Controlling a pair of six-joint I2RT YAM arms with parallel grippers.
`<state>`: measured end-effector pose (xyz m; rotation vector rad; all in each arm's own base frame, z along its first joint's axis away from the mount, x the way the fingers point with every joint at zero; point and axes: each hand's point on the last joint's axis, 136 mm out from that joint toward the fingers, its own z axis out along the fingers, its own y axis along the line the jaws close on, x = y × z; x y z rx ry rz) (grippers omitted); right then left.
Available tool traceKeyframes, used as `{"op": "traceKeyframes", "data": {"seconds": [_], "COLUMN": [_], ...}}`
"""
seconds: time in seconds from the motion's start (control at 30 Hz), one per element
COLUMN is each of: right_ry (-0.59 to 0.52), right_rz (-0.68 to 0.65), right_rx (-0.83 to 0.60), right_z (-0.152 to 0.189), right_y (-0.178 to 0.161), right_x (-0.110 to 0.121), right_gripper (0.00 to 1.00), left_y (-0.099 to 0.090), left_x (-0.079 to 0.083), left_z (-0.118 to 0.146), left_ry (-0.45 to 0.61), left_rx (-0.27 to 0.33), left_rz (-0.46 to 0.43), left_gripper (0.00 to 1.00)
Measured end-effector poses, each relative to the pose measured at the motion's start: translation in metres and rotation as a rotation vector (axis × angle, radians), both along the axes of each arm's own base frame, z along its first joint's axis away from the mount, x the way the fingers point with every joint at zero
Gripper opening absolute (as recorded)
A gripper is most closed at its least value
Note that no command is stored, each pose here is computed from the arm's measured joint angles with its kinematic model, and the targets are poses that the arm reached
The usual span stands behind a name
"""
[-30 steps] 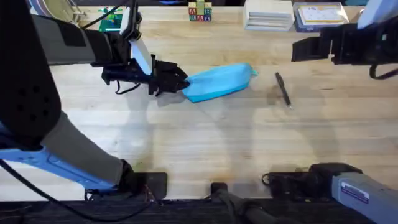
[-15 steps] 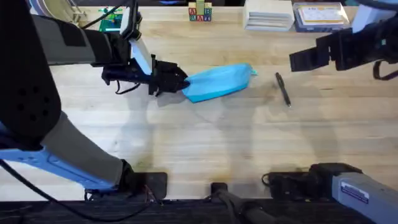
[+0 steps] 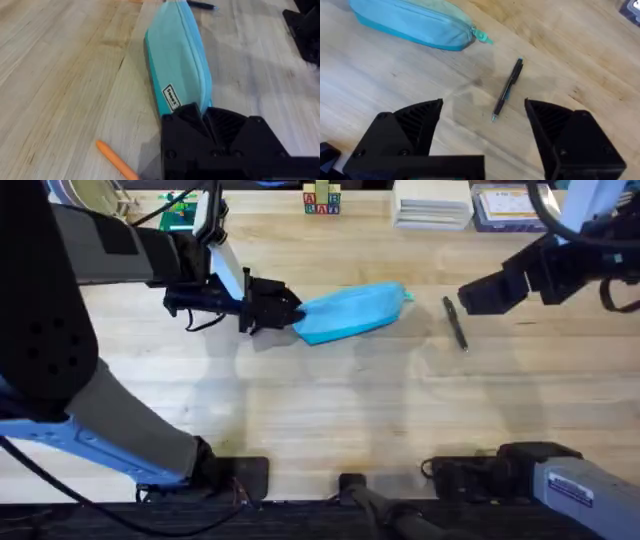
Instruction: Unzip the bag, pick up the pens from the table one at a time and place them inside, then zip the bag closed.
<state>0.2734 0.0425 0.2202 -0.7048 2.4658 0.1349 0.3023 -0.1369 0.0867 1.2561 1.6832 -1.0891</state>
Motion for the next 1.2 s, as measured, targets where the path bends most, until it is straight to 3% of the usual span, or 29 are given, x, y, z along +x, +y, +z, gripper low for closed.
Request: {"op": "traceKeyframes", "data": {"seconds": [0.4, 0.7, 0.87, 1.2], "right_ry": [0.002, -0.066, -0.12, -0.143], "right_rz": [0.059, 0.29, 0.395, 0.454], "right_rx": [-0.031, -0.104, -0.05, 0.113], "right_z": [-0.002, 0.0, 0.007, 0.001], "right_y": [0.0, 0.009, 0.018, 0.013], "right_x": [-0.004, -0.005, -0.006, 0.008], "right_gripper": [0.997, 0.995, 0.995, 0.994], "left_y": [0.0, 0.0, 0.0, 0.0], "left_x": [0.0, 0.0, 0.0, 0.0], "left_z": [0.0, 0.0, 0.0, 0.0], "left_ry": [0.0, 0.0, 0.0, 0.0], "left_rx": [0.0, 0.0, 0.0, 0.0], "left_rz": [0.0, 0.0, 0.0, 0.0], "left_gripper": [0.042, 0.042, 0.042, 0.042]}}
